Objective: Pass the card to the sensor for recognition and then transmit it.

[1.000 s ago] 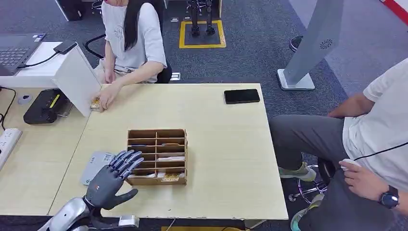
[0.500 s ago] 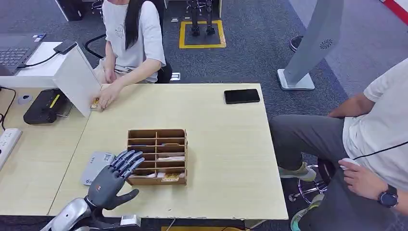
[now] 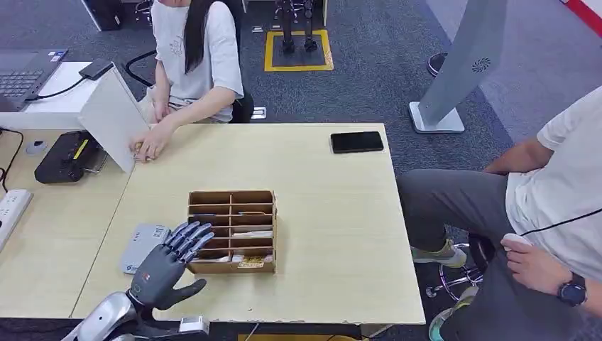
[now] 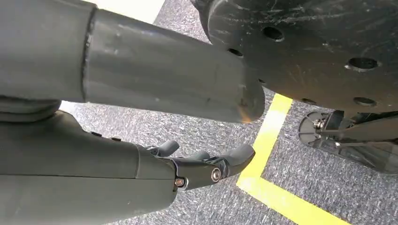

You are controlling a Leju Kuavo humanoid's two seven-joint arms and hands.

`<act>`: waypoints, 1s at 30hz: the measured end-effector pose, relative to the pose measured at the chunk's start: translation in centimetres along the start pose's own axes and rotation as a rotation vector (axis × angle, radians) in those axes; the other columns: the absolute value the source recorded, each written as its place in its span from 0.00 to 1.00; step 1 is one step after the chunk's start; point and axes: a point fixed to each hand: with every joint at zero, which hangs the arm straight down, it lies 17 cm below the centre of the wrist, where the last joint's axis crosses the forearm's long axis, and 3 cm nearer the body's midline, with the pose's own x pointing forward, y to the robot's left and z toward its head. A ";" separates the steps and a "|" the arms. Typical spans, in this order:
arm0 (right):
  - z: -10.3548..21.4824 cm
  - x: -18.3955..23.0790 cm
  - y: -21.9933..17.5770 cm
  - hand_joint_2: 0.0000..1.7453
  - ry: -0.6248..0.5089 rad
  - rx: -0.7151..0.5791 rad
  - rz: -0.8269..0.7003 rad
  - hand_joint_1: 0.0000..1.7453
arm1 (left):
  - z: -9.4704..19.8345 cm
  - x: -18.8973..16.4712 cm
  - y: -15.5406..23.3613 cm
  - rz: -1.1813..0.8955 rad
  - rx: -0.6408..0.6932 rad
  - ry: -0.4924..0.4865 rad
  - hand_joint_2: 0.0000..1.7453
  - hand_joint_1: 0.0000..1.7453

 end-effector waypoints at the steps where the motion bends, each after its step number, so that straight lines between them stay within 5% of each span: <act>1: 0.0 0.0 0.0 0.00 0.000 0.000 0.000 0.00 | 0.0 0.0 0.0 0.000 0.000 0.002 1.00 1.00; 6: 0.0 0.0 0.0 0.00 -0.001 -0.002 0.001 0.00 | 0.0 -0.2 -0.2 0.005 -0.010 0.007 1.00 1.00; 7: 0.0 0.0 0.0 0.00 -0.001 -0.002 0.001 0.00 | 0.0 -0.2 -0.2 0.006 -0.012 0.007 1.00 0.94; 9: 0.0 0.0 0.0 0.00 -0.001 -0.002 0.001 0.00 | 0.0 -0.3 -0.2 0.008 -0.013 0.009 1.00 1.00; 24: 0.0 0.1 -0.3 0.00 -0.006 -0.015 0.008 0.00 | -0.2 -0.6 -0.3 0.020 -0.024 0.023 1.00 1.00; 25: 0.0 0.1 -0.3 0.00 -0.006 -0.015 0.009 0.00 | -0.2 -0.6 -0.3 0.023 -0.024 0.024 1.00 0.01; 30: 0.0 0.1 -0.4 0.00 -0.006 -0.016 0.010 0.00 | -0.1 -0.6 -0.3 0.021 -0.020 0.024 1.00 0.00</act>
